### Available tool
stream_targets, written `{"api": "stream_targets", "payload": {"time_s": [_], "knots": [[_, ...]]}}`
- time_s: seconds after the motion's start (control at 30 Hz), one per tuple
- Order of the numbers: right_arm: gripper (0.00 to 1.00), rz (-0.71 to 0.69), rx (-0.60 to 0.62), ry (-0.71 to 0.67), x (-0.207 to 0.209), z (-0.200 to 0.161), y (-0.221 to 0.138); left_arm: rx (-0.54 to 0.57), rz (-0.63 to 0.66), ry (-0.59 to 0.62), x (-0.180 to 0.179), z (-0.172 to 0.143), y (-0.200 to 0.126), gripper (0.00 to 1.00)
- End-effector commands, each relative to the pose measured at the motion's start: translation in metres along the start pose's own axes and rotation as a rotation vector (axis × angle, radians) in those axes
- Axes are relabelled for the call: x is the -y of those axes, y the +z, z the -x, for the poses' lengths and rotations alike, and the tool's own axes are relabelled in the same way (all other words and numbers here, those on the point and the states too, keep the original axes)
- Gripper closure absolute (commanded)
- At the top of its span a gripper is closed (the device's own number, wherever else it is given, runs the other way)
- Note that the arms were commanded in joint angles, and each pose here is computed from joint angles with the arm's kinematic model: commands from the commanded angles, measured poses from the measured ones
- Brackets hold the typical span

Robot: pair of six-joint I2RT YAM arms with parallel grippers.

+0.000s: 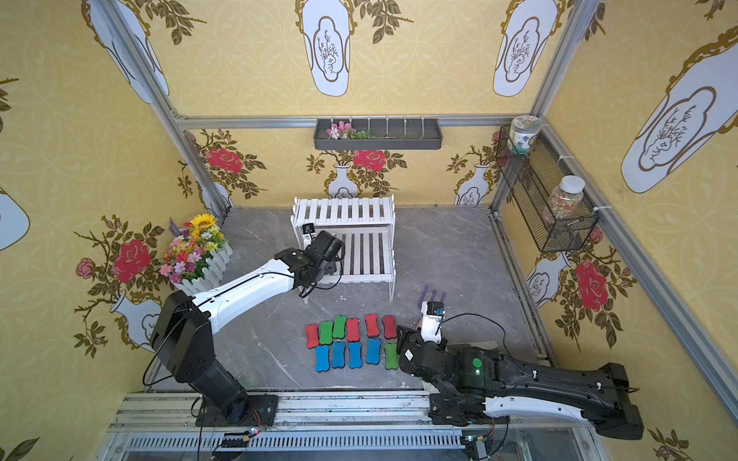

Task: Remove the whiteboard erasers from the shelf
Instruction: Pick up the whiteboard eraser from the shelf.

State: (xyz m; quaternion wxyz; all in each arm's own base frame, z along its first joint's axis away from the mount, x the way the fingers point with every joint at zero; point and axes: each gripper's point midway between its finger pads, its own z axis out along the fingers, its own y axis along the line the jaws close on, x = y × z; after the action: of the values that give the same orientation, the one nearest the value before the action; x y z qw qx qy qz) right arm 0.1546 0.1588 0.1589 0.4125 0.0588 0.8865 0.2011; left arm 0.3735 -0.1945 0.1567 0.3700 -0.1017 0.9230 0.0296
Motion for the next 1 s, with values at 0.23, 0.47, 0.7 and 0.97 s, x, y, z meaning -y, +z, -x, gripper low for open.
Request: {"api": "stream_targets", "payload": {"time_s": [0.23,0.47,0.7,0.97], "knots": [[0.36,-0.026,0.019,0.004,0.008,0.004,-0.002,-0.021,-0.016,0.012,0.003,-0.007,0.004,0.44],[0.36,-0.023,0.017,0.006,0.007,0.003,-0.001,-0.014,-0.015,0.016,0.002,-0.004,0.002,0.35],[0.36,-0.027,0.012,0.011,0.009,0.000,0.000,0.012,-0.036,0.000,0.003,0.009,-0.010,0.34],[0.36,-0.025,0.013,0.006,0.007,0.001,0.000,-0.013,-0.016,0.022,0.002,-0.002,0.000,0.34]]}}
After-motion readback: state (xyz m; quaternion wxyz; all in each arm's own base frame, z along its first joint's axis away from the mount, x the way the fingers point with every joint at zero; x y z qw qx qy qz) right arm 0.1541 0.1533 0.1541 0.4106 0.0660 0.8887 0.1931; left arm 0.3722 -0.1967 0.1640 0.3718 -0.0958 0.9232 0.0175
